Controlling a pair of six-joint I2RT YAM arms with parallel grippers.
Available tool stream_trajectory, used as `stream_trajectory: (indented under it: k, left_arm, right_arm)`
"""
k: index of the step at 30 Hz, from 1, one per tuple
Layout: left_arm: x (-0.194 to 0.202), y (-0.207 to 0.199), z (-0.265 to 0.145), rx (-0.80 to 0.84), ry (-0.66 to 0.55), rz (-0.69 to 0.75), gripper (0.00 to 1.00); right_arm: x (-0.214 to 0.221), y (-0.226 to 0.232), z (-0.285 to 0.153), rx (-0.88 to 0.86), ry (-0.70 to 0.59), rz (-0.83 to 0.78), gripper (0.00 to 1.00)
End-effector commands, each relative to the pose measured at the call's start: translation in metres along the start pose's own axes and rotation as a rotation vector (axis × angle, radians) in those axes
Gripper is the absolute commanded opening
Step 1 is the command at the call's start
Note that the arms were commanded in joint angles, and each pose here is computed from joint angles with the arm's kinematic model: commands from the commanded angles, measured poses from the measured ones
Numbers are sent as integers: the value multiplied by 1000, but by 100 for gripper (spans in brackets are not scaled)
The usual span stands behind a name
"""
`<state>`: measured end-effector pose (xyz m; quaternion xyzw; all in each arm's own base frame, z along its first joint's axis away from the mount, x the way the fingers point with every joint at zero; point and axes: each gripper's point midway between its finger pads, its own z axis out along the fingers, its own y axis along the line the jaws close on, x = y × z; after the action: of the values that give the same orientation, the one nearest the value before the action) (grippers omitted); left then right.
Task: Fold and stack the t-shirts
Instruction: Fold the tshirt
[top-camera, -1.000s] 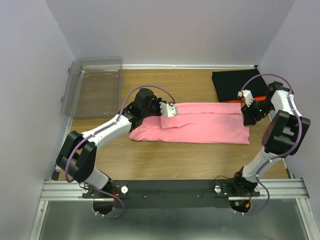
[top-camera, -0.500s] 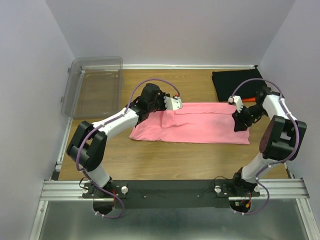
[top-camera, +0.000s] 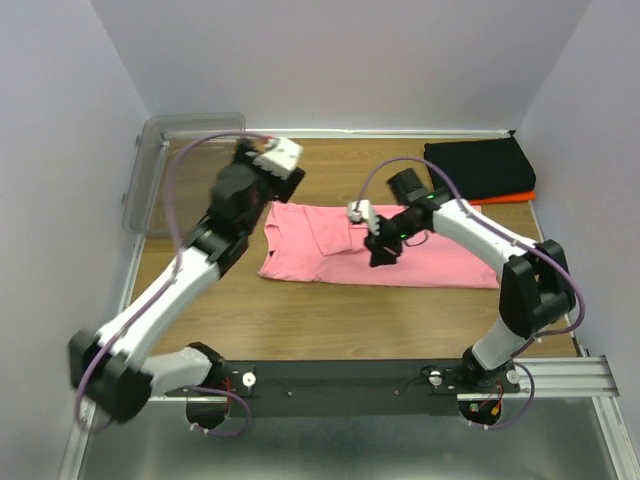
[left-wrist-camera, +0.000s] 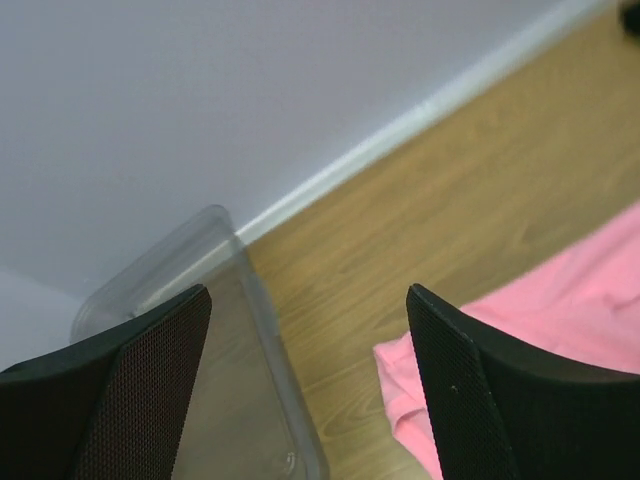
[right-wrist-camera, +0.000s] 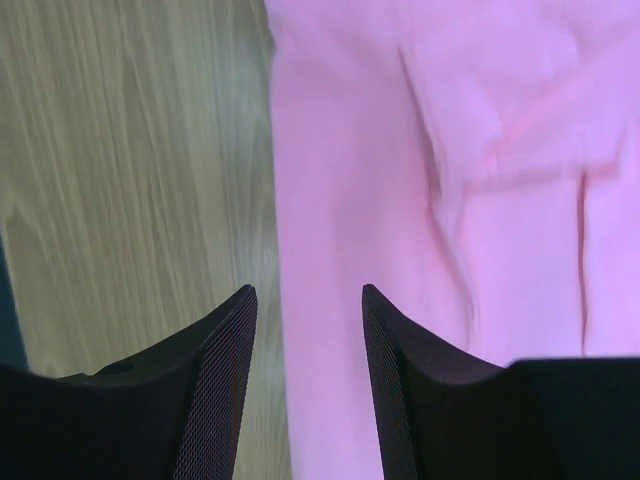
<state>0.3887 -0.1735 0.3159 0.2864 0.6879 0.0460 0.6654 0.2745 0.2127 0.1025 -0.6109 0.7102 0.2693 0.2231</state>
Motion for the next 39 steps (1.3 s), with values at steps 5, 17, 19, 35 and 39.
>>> stream_trajectory:
  k: [5,17,19,35,39]
  left_arm:
    - [6,40,-146,-170,-224,-511,93]
    - [14,56,-201,-243,-361,-589,93]
    - [13,55,-200,-237,-362,-587,94]
    - [11,45,-194,-182,-363,-575,93]
    - [9,38,-188,-145,-355,-580,94]
  right_arm:
    - [-78,-51,86,378,1,8,53]
    - [-72,-77,132,498,128,0,50]
    - [-70,-77,134,495,134,5,46]
    - [-47,-153,37,826,41,262,14]
    - [-18,-180,8,874,15,391,66]
